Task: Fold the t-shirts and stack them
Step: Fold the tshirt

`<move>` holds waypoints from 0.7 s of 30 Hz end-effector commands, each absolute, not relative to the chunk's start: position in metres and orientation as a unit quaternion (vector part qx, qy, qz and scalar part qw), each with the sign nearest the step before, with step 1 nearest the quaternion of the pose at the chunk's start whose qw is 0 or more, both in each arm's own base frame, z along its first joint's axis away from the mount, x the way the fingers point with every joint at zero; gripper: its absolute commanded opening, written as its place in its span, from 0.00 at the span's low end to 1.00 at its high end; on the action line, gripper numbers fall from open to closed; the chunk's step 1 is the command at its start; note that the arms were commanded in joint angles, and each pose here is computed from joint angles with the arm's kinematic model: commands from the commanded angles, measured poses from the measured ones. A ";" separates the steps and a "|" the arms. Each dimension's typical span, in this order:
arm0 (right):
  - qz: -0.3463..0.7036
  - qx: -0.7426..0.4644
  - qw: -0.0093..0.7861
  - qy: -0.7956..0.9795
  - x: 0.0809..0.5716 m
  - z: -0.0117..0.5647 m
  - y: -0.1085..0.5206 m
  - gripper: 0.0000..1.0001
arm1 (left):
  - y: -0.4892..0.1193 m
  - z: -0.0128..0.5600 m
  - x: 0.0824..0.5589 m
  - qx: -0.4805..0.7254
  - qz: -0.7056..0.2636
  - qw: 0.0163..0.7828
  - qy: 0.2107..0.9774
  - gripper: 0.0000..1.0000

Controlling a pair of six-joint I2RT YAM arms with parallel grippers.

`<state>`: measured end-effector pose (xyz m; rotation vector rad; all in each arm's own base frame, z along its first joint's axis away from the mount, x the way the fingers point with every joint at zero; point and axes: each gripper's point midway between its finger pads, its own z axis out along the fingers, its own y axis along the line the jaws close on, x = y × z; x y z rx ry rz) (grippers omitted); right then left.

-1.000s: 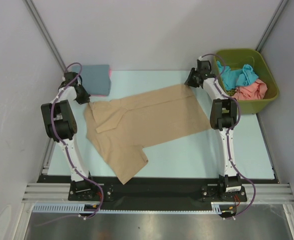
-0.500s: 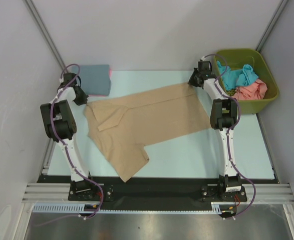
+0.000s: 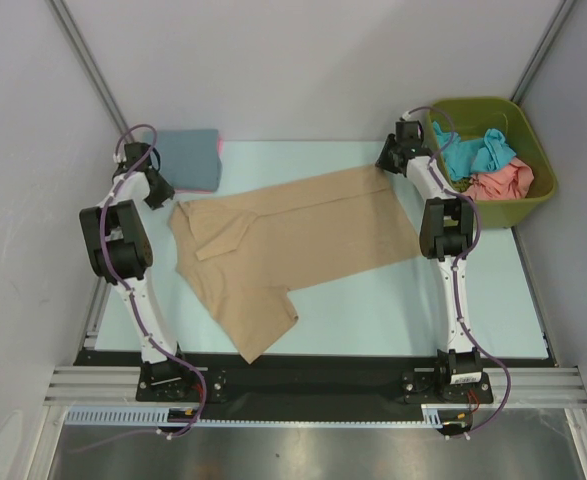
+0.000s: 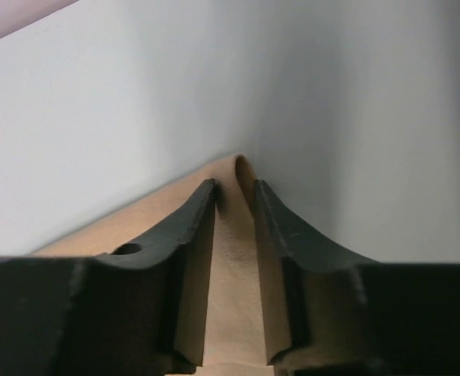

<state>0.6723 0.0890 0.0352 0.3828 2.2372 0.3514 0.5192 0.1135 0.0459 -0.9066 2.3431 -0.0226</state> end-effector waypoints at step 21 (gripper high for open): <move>0.359 0.141 0.324 0.864 0.565 0.173 0.262 0.72 | -0.074 0.123 0.386 -0.090 -0.080 0.327 0.937 0.63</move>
